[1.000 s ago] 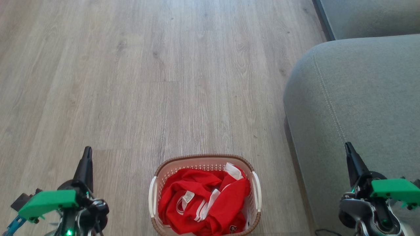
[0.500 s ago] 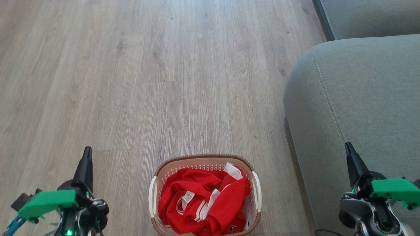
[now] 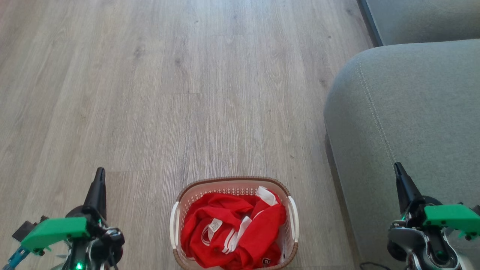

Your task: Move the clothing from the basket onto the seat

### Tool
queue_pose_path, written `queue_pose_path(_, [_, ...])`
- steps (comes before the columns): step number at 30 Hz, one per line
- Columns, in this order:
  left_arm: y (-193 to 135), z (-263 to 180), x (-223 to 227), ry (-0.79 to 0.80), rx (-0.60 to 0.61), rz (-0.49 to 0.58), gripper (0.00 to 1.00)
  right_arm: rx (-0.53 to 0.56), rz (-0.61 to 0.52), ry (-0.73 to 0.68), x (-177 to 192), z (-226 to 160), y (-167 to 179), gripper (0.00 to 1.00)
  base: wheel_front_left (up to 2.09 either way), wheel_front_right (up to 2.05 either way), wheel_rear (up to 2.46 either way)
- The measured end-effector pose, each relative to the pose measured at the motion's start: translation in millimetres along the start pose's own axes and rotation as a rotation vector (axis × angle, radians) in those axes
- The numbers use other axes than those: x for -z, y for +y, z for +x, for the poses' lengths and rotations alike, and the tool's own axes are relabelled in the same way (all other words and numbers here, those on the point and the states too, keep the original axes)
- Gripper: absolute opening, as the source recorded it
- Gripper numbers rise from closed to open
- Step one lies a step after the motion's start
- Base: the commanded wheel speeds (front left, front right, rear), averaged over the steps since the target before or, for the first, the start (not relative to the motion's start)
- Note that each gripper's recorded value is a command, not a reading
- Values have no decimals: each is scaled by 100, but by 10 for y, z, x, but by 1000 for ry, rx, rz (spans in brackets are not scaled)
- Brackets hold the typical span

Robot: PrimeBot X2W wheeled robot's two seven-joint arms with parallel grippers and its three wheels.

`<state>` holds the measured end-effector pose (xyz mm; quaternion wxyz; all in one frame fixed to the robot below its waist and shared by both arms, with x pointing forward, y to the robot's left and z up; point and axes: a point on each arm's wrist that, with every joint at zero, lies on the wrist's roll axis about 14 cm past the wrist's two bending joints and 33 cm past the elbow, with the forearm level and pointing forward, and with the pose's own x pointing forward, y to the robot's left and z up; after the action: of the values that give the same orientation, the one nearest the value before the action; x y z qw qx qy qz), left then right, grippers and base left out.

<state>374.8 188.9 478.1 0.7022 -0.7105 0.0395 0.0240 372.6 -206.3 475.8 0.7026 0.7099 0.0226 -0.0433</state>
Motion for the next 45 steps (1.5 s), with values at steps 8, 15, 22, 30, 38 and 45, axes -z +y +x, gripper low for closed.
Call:
queue_pose_path(8, [0, 0, 0, 0, 0, 0, 0, 0, 0, 0, 0, 0, 0, 0, 0, 0, 0])
queue_pose_path(15, [0, 0, 0, 0, 0, 0, 0, 0, 0, 0, 0, 0, 0, 0, 0, 0, 0])
queue_pose_path(22, [0, 0, 0, 0, 0, 0, 0, 0, 0, 0, 0, 0, 0, 0, 0, 0, 0])
queue_pose_path(30, [390, -159, 13, -5, -117, -16, 100, 118, 11, 3, 25, -154, -393, 100, 0, 0, 0])
queue_pose_path(38, [505, -253, 15, -17, -149, -13, 100, 142, 6, 2, 43, -225, -479, 100, 0, 0, 0])
queue_pose_path(45, [420, -233, 6, -24, -132, 45, 100, 136, -32, -2, 57, -217, -455, 100, 0, 0, 0])
